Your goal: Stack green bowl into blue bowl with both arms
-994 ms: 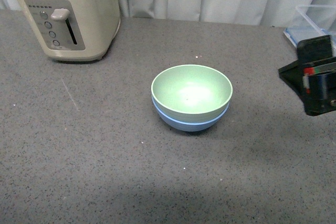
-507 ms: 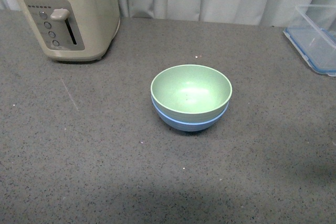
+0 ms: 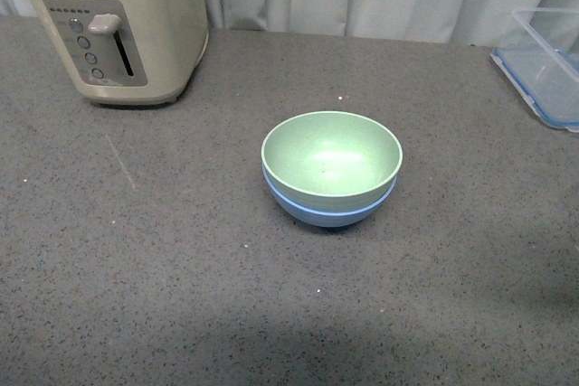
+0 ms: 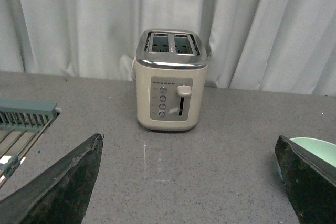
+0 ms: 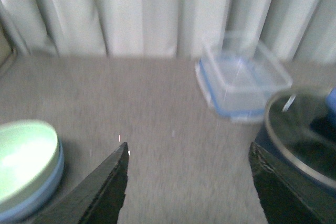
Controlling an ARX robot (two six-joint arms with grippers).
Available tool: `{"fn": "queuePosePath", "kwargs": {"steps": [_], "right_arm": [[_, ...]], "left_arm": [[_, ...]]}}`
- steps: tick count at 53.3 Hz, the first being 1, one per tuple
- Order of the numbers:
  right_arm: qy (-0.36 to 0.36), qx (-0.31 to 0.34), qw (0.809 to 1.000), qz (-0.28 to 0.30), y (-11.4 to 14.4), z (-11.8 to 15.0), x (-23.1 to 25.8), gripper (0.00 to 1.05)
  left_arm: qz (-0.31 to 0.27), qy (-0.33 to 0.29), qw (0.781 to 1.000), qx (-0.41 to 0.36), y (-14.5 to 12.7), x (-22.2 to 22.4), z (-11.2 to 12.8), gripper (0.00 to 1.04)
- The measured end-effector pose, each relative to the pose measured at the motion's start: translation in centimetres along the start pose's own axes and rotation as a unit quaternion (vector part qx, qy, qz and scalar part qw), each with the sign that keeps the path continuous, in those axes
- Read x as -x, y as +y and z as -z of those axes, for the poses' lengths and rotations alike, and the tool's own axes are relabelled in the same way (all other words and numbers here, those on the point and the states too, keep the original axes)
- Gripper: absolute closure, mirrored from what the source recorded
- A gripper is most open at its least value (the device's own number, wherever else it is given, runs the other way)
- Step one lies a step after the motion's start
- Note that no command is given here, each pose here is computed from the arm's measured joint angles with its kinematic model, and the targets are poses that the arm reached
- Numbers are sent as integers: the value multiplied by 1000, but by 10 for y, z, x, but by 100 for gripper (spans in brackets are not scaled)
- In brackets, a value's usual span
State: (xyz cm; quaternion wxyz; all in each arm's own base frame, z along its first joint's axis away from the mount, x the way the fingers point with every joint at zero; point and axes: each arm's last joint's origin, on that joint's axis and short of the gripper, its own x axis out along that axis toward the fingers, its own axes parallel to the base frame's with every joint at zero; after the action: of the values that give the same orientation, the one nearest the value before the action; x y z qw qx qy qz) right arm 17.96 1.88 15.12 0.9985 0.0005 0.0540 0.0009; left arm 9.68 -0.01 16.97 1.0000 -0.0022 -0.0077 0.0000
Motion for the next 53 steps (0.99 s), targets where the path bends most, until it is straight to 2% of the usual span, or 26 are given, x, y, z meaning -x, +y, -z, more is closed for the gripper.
{"fn": "queuePosePath", "kwargs": {"steps": [4,12,15,53], "right_arm": [[-53,-3,999,1,-4,-13,8,59],[-42,0,999,-7,-15,-6,25,95],[-45,1,999,0,-18,-7,29,104],[-58,0,998,1,-18,-11,59,104]], "left_arm": [[1,-1,1000,0,0,0,0,6],[1,0,1000,0,0,0,0,6],[0,-1,1000,0,0,0,0,6],[1,-1,1000,0,0,0,0,6]]}}
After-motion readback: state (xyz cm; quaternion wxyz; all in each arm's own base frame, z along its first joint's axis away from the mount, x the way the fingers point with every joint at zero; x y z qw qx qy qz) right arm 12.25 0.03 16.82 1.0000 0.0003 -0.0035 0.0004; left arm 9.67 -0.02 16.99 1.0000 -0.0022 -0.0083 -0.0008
